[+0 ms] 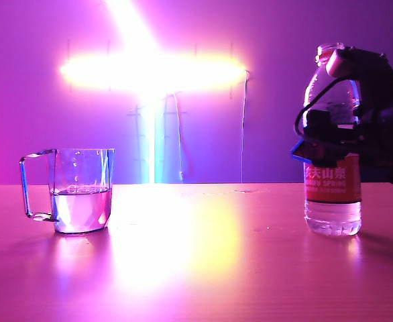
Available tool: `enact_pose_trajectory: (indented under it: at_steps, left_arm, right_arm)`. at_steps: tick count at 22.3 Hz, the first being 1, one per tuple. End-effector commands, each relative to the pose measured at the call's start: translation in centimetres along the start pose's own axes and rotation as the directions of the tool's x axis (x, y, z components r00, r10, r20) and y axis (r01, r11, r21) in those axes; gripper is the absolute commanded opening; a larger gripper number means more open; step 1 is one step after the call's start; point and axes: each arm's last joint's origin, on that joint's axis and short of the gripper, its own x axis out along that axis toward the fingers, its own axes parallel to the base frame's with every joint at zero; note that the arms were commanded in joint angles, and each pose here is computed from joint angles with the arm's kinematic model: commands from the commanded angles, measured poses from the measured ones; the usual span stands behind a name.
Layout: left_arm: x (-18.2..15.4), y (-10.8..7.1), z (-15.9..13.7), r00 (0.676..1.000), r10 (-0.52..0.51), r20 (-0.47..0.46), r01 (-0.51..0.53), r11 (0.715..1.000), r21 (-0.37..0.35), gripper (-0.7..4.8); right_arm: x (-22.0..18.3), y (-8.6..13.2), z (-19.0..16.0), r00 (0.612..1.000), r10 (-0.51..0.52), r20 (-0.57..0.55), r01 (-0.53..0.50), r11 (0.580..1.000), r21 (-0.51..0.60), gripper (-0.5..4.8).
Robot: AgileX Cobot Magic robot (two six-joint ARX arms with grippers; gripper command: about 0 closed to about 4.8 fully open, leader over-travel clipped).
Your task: Pick up the mineral water bottle on the table and pour water into the mug until it's half full.
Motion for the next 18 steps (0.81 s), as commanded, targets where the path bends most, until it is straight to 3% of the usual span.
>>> enact_pose_trajectory:
  at_steps: [1,5,13,18]
  left_arm:
    - [0.0,0.0,0.2,1.0,-0.002,0.012,0.002,1.0,-0.003,-0.02]
    - [0.0,0.0,0.2,1.0,-0.001,0.012,0.001,1.0,-0.003,-0.02]
    - [0.0,0.0,0.2,1.0,-0.001,0.011,0.001,1.0,-0.003,-0.02]
    - [0.0,0.0,0.2,1.0,-0.001,0.012,0.001,1.0,-0.003,-0.02]
  right_arm:
    - [-0.2,0.0,0.3,1.0,0.002,0.027,-0.002,1.0,0.004,4.27]
    - [-1.1,0.0,0.2,0.999,-0.003,0.04,0.003,1.0,0.004,4.78]
    - [-5.8,-0.2,-0.5,0.993,-0.058,0.1,0.057,0.998,0.015,4.79]
    - [-8.1,-0.2,-0.3,0.98,-0.075,0.184,0.054,0.992,0.117,4.79]
